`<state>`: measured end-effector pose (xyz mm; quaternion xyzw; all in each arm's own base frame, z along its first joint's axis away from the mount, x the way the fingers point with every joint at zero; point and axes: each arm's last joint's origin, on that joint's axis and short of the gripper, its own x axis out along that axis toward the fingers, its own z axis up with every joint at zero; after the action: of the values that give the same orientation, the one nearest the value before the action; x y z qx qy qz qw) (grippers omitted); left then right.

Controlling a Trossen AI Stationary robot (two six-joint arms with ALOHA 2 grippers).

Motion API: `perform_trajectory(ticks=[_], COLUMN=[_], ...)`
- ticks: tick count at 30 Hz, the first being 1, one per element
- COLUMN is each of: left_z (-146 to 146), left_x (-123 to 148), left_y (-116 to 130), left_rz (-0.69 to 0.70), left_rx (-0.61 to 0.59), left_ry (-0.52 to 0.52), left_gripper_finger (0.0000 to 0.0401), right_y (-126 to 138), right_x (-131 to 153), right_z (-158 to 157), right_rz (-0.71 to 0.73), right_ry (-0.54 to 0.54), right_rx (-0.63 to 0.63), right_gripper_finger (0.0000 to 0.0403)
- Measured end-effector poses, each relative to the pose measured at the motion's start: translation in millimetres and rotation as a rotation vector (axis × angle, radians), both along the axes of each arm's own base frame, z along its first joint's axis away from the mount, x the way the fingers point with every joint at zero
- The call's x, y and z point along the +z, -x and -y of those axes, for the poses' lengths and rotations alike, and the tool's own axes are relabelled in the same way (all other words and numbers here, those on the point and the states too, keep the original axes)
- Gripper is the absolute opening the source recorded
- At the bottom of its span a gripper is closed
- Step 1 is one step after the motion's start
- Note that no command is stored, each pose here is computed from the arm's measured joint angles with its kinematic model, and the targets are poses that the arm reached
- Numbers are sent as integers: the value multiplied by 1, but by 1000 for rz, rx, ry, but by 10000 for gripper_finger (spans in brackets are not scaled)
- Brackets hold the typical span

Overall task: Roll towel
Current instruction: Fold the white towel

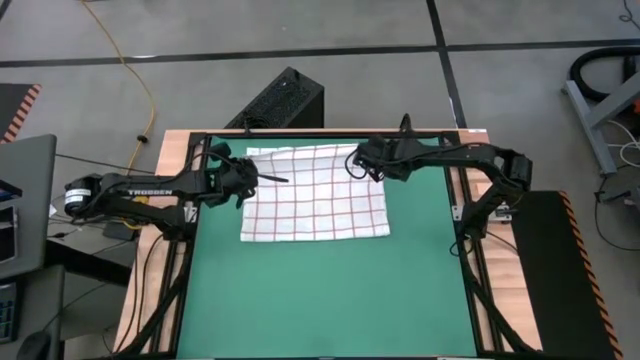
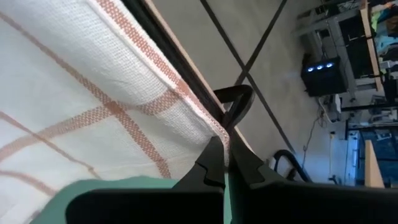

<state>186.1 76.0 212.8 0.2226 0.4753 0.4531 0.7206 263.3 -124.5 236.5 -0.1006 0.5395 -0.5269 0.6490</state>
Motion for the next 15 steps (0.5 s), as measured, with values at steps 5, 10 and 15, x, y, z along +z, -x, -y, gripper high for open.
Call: perform_trajectory(ticks=[5,10,15], left_z=[-4,-5,-5], left_x=[1,2,2], left_y=[0,-2,-1], left_rz=[7,11,-5], left_rx=[-6,-16,5], left_ry=[11,-5,-24], left_gripper_finger=[0,0,0], right_y=[1,2,0], right_x=[-1,0,1], right_z=[0,1,5], right_rz=[-8,-38,-12], right_ry=[29,51,77], right_rx=[-12,-7,-15], right_gripper_finger=[11,11,11])
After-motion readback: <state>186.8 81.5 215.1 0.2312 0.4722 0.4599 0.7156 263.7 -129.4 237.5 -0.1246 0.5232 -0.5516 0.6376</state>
